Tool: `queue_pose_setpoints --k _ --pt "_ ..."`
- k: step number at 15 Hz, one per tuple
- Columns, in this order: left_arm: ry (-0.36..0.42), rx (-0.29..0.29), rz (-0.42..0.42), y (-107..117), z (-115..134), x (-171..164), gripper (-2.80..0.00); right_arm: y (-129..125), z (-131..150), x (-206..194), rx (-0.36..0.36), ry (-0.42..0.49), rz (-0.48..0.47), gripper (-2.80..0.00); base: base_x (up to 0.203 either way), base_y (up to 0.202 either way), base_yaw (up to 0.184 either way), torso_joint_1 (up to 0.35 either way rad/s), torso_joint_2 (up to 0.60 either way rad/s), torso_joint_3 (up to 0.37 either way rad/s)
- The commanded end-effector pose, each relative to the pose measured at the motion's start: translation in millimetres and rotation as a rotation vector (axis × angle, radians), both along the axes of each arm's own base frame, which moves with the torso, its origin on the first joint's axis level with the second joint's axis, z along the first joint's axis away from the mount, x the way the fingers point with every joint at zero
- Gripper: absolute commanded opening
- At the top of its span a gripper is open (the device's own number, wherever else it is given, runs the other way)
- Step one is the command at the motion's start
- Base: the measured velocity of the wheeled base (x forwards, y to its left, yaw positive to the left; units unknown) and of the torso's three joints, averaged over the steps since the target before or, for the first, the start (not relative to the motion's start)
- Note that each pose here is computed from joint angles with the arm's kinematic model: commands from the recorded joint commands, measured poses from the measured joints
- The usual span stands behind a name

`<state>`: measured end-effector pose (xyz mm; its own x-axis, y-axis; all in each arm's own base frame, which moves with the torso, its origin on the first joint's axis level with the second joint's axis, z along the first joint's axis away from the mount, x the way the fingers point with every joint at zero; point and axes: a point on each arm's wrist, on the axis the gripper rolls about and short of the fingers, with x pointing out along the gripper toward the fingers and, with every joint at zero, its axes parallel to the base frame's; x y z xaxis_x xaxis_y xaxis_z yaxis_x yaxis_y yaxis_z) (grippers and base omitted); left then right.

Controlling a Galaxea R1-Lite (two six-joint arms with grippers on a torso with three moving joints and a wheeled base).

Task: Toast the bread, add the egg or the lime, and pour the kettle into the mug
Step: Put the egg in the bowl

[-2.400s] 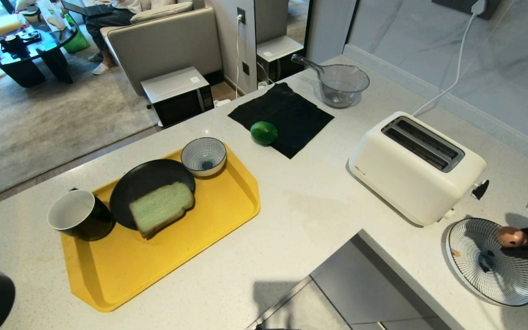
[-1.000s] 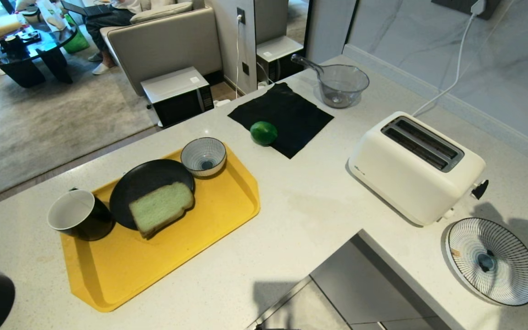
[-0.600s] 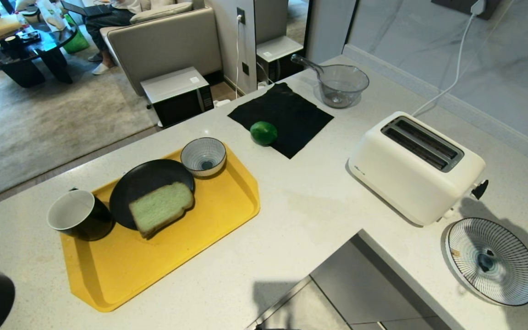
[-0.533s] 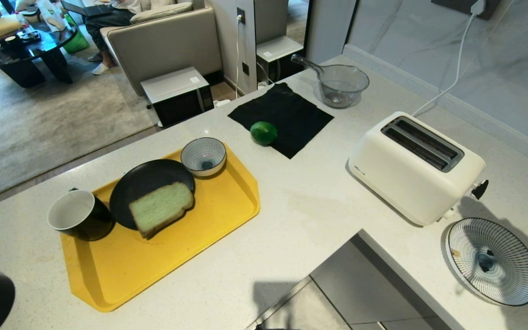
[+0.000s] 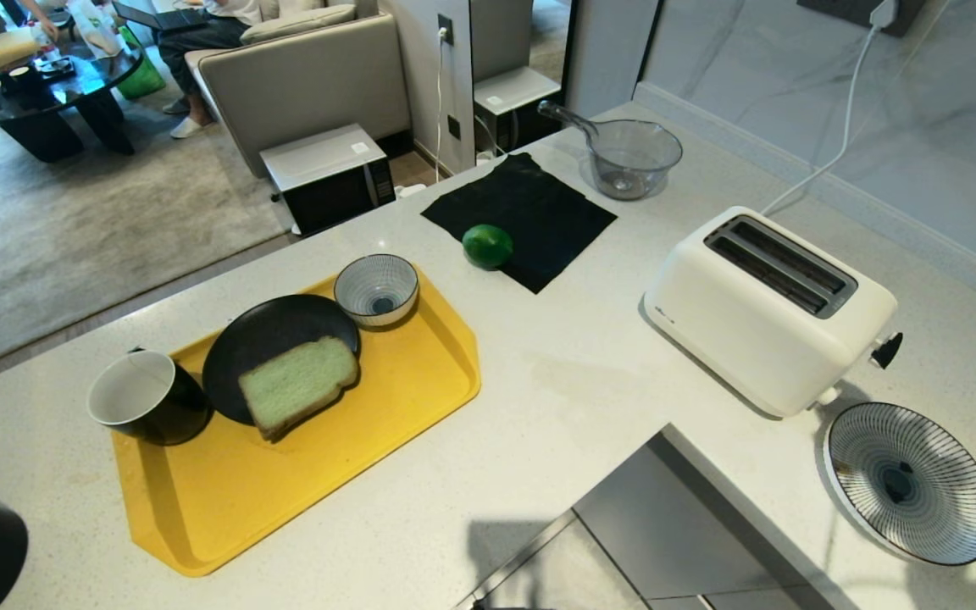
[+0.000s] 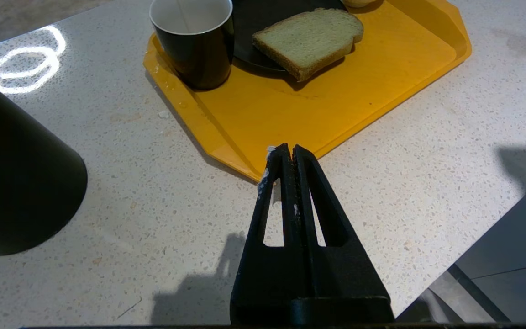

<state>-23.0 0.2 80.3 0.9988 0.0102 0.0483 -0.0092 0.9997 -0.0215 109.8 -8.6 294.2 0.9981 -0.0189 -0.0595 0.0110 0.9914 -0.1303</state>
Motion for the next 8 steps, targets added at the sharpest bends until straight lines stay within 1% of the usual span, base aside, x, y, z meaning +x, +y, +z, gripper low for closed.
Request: queue_pose_setpoints --k 1,4,5,7,8 --pt "0.015 -0.002 0.0 0 -5 1 -2.8 12 2 -15 -0.006 -0.038 0.062 -2.8 0.0 0.0 0.0 0.0 0.0 0.0" --pt "0.015 -0.002 0.0 0 -5 1 -2.8 20 2 -18 0.0 -0.049 0.079 -2.8 0.0 0.0 0.0 0.0 0.0 0.0" --pt "0.015 -0.001 0.0 0 -5 1 -2.8 21 3 -18 0.016 -0.051 0.092 -2.8 0.0 0.0 0.0 0.0 0.0 0.0" --pt "0.015 -0.002 0.0 0 -5 1 -2.8 23 4 -14 0.08 -0.044 0.098 -2.8 0.0 0.0 0.0 0.0 0.0 0.0" --pt "0.015 -0.002 0.0 0 -5 1 -2.8 23 5 -11 0.131 -0.045 0.096 -2.8 0.0 0.0 0.0 0.0 0.0 0.0"
